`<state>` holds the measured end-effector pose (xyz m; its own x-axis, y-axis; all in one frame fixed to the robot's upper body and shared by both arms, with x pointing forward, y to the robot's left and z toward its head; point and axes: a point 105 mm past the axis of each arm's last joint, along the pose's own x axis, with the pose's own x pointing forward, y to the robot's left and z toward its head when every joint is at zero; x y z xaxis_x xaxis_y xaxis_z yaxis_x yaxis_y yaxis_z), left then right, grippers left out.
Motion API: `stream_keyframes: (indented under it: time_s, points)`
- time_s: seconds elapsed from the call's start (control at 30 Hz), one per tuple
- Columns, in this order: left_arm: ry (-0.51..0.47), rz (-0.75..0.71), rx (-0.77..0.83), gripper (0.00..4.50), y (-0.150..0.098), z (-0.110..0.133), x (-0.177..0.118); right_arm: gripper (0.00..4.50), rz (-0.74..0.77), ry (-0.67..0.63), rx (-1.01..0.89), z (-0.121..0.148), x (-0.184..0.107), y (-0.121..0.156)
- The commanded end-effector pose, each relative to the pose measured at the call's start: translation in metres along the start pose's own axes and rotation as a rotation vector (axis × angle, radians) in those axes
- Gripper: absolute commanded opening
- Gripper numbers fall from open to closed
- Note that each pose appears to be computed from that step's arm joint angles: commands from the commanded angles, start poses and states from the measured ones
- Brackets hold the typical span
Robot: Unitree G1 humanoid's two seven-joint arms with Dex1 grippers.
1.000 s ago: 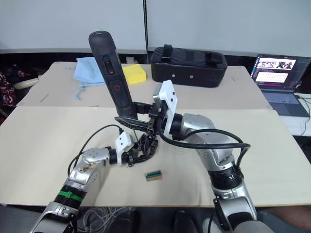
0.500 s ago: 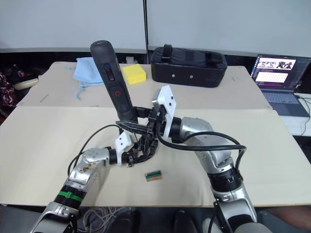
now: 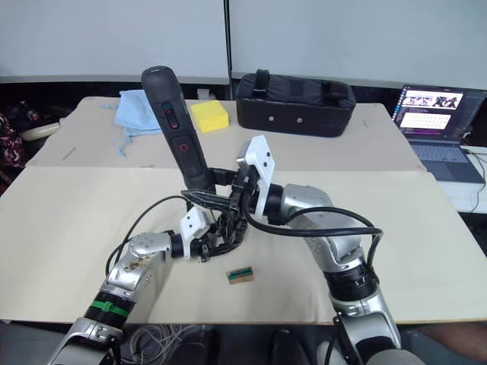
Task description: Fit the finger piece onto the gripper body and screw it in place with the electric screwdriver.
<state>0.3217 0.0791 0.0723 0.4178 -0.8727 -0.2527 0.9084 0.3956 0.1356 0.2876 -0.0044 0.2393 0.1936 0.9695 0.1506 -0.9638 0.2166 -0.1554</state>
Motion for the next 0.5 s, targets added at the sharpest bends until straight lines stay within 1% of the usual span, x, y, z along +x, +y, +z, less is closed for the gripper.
stream_keyframes:
  time_s: [0.03, 0.17, 0.5]
  points:
    - [0.059, -0.056, -0.044, 2.28, -0.0151, -0.0180, 0.0044, 1.90, 0.038, -0.093, -0.075, 0.0307, 0.0005, 0.0061]
    - [0.059, -0.057, -0.044, 2.28, -0.0150, -0.0179, 0.0046, 1.90, 0.039, -0.106, -0.073, 0.0360, -0.0002, 0.0055]
    - [0.062, -0.060, -0.045, 2.28, -0.0146, -0.0184, 0.0058, 1.90, 0.041, -0.107, -0.075, 0.0390, -0.0007, 0.0057]
